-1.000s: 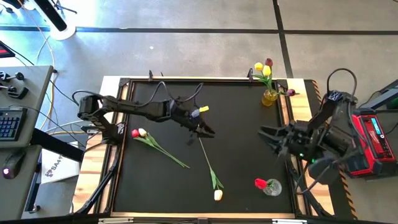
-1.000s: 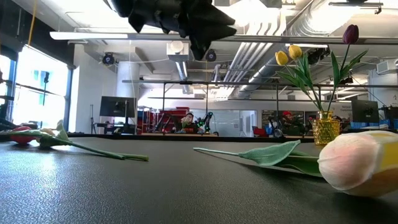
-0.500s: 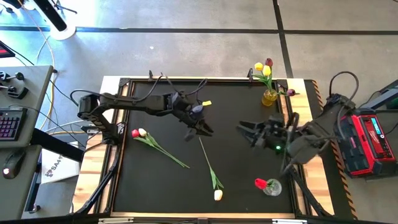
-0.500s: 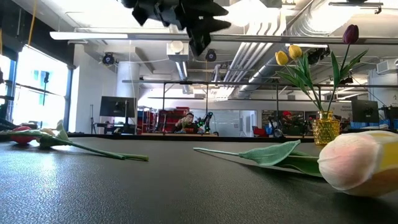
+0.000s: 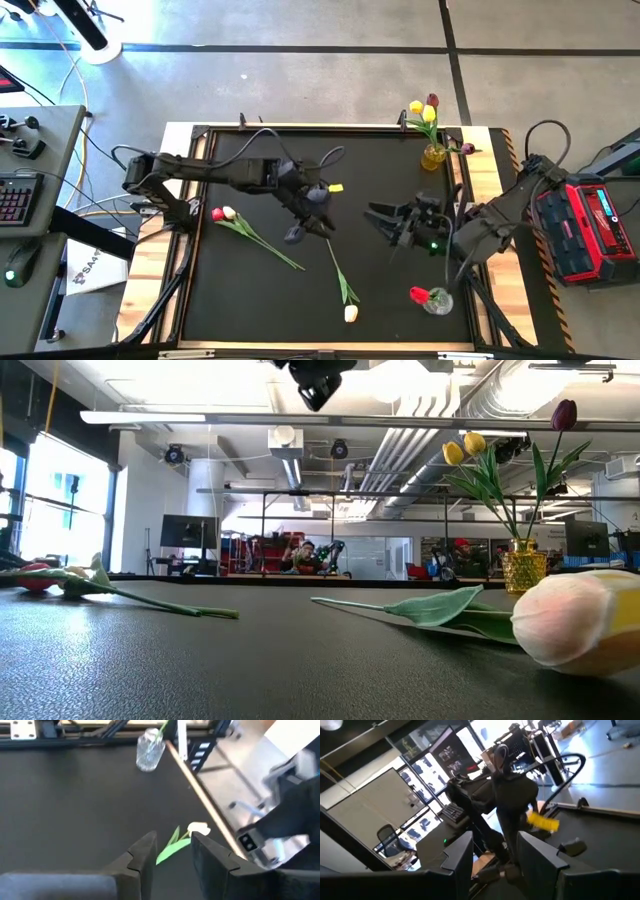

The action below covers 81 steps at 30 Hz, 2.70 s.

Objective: Sort flowers into vase by color
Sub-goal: Put the bottom white flower into the transparent vase

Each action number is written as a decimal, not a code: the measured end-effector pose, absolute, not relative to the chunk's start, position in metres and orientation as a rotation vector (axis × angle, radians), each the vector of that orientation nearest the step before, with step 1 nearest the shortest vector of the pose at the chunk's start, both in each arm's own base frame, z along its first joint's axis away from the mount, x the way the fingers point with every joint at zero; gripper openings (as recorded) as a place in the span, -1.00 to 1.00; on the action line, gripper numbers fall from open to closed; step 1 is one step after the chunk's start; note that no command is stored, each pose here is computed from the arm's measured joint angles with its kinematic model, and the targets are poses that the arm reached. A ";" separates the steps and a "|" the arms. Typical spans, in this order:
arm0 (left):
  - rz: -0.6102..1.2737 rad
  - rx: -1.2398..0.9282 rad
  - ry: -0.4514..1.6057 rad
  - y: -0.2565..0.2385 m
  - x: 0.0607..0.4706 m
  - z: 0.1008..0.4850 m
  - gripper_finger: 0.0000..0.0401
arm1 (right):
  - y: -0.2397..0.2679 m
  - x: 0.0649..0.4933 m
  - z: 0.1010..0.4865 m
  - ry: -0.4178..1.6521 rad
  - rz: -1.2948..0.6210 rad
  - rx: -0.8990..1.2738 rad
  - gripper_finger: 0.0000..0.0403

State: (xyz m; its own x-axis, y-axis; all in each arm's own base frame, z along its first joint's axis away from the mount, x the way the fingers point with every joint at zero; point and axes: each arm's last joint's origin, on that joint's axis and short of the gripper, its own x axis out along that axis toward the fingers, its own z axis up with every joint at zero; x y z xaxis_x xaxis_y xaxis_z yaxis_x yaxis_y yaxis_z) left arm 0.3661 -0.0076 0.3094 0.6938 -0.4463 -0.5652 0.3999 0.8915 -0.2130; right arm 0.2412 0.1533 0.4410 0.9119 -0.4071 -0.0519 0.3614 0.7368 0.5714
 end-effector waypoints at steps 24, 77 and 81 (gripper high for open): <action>-0.793 0.559 0.848 -0.093 0.424 0.223 -0.36 | 0.156 0.241 0.452 -0.118 -0.360 0.560 -0.30; -0.652 0.492 1.029 -0.096 0.452 0.188 -1.00 | 0.169 0.253 0.439 -0.089 -0.345 0.552 -0.30; -0.698 0.455 0.925 -0.097 0.445 0.224 -1.00 | 0.169 0.253 0.439 -0.083 -0.345 0.517 -0.30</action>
